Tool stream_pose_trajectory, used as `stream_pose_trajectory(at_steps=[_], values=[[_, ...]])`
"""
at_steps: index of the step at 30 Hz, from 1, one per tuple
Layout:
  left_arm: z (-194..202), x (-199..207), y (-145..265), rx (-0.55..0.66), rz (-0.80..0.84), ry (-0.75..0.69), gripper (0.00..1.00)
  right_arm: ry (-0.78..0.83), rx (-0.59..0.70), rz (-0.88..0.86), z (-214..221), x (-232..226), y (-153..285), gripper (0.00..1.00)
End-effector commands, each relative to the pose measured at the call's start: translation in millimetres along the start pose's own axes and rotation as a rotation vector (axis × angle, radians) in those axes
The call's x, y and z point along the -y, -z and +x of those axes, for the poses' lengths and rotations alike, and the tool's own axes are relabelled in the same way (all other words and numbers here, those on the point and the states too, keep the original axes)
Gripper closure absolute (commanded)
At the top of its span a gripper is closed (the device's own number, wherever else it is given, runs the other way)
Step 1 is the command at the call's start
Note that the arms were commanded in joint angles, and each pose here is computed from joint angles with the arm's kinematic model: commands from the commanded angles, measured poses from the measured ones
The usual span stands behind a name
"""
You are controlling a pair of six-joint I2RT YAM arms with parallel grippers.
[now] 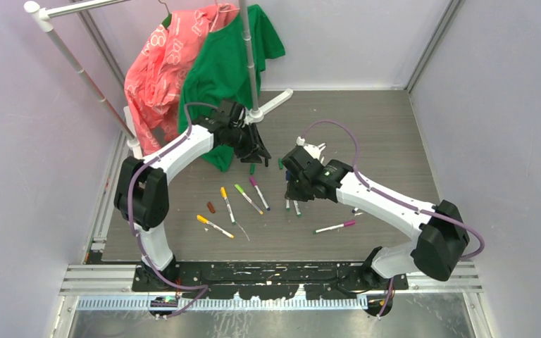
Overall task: Open the pen caps
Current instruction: Pick up the pen from the center of the board.
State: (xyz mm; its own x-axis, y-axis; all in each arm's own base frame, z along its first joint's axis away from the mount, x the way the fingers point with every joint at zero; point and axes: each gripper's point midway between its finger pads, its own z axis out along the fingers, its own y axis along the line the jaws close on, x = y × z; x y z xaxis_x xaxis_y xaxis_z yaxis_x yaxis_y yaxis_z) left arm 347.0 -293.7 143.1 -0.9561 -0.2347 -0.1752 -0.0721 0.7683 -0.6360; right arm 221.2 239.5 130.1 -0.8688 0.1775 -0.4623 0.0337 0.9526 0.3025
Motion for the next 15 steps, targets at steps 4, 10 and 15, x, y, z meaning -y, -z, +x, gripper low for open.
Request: stream_pose_trajectory(at_steps=[4, 10, 15], values=[[4, 41, -1, -0.038, 0.144, 0.014, 0.62, 0.077, -0.009, -0.205, -18, -54, 10, 0.99], [10, 45, -9, -0.075, 0.153, 0.015, 0.62, 0.095, -0.014, -0.228, -25, -65, 9, 0.99], [15, 42, -13, -0.095, 0.146, 0.018, 0.62, 0.092, -0.011, -0.238, -33, -69, 6, 0.99]])
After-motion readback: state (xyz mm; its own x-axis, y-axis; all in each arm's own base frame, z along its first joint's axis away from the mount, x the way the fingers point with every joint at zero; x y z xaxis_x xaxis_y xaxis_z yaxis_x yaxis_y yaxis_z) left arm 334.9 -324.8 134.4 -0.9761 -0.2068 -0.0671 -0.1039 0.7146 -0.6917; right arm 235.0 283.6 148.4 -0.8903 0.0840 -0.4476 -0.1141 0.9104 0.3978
